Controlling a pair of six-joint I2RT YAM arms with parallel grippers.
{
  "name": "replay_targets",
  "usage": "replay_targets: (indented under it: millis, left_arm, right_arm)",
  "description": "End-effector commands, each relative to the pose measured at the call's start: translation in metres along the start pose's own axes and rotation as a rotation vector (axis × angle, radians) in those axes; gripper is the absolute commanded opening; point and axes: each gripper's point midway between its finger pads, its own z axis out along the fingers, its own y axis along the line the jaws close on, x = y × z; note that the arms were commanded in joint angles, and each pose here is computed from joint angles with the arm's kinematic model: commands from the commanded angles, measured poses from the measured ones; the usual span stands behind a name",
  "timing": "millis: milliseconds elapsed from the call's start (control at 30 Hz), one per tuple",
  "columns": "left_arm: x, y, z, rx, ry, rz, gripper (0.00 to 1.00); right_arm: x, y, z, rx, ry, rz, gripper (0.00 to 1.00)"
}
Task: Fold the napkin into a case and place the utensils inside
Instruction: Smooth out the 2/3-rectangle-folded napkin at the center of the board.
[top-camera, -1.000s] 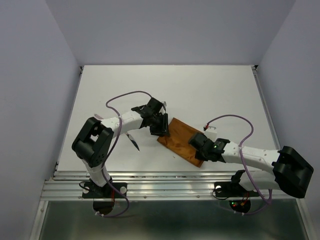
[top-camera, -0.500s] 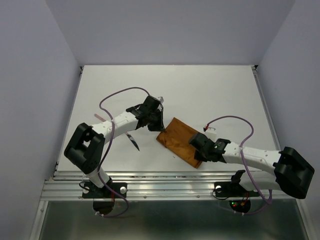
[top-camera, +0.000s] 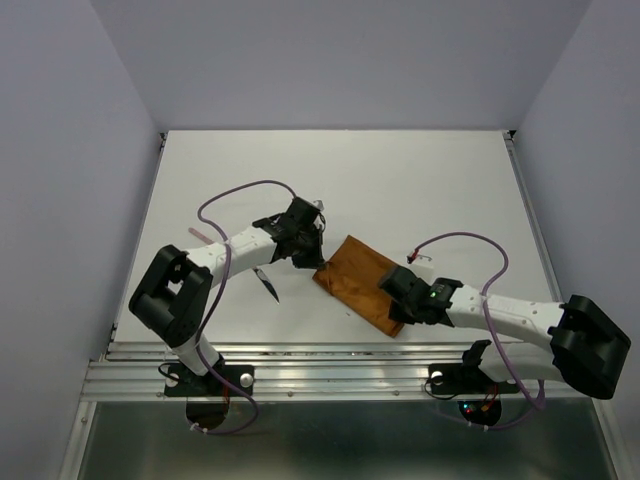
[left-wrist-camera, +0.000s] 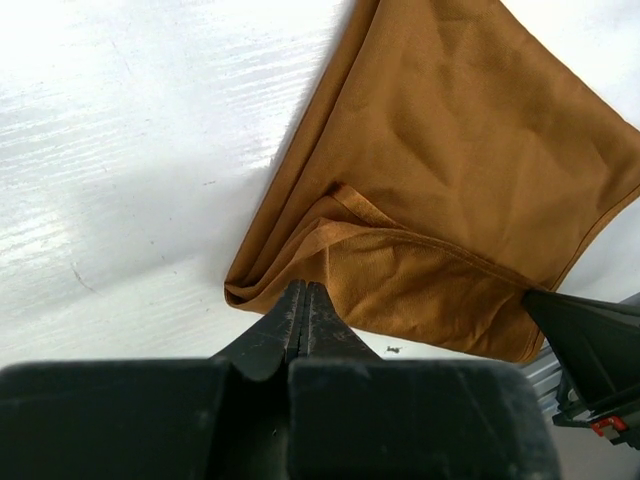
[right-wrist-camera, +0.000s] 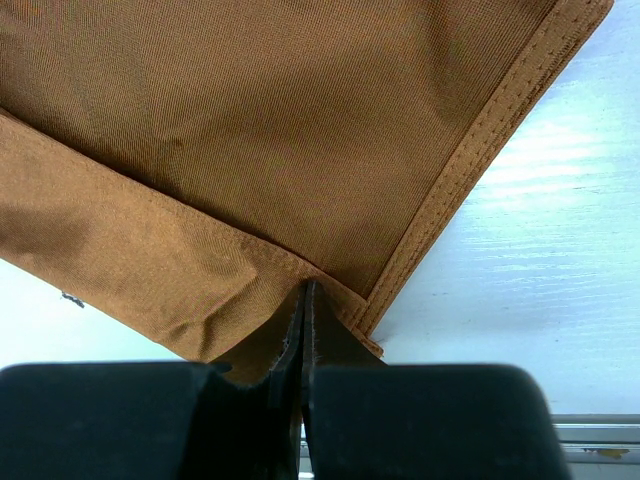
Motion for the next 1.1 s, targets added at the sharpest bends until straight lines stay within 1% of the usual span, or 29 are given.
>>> replay_targets:
  millis: [0,133,333,467,600,667,767,867,900,1000,1033,1067]
  left_arm:
    - [-0.019,-0.010,0.003,0.010,-0.046,0.024,0.00]
    - [-0.018,-0.014,0.020,0.030,-0.001,0.036,0.00]
    - [-0.015,-0.015,0.039,0.038,0.030,0.035,0.00]
    - [-0.015,-0.015,0.045,0.039,0.033,0.036,0.00]
    - [-0.014,-0.014,0.055,0.039,0.046,0.036,0.00]
    - [-0.018,-0.017,0.058,0.044,0.044,0.040,0.00]
    - [-0.020,-0.018,0.064,0.048,0.053,0.047,0.00]
    - [-0.024,-0.020,0.065,0.046,0.050,0.053,0.00]
    - [-0.026,-0.020,0.064,0.043,0.044,0.058,0.00]
    - [-0.031,-0.023,0.062,0.044,0.032,0.068,0.00]
    - [-0.032,-0.025,0.061,0.053,0.030,0.076,0.00]
    - [-0.032,-0.026,0.061,0.056,0.032,0.081,0.00]
  right_arm:
    - [0.008,-0.009,0.001,0.017,0.025,0.006,0.01]
    - [0.009,-0.008,0.001,0.013,0.029,0.008,0.01]
    - [0.012,-0.007,0.001,0.001,0.044,0.016,0.01]
    - [0.026,-0.003,0.003,-0.044,0.097,0.033,0.01]
    - [0.040,0.005,0.000,-0.084,0.122,0.050,0.01]
    - [0.045,0.013,-0.001,-0.103,0.126,0.069,0.01]
    - [0.060,0.030,-0.005,-0.137,0.152,0.048,0.01]
    - [0.060,0.041,-0.011,-0.100,0.134,0.007,0.01]
    - [0.053,0.038,-0.009,-0.062,0.097,0.001,0.01]
    - [0.031,0.038,-0.022,-0.041,0.023,0.000,0.04]
    - [0.013,0.041,-0.032,-0.068,-0.047,-0.006,0.11]
    - [0.001,0.046,-0.043,-0.087,-0.083,-0.009,0.15]
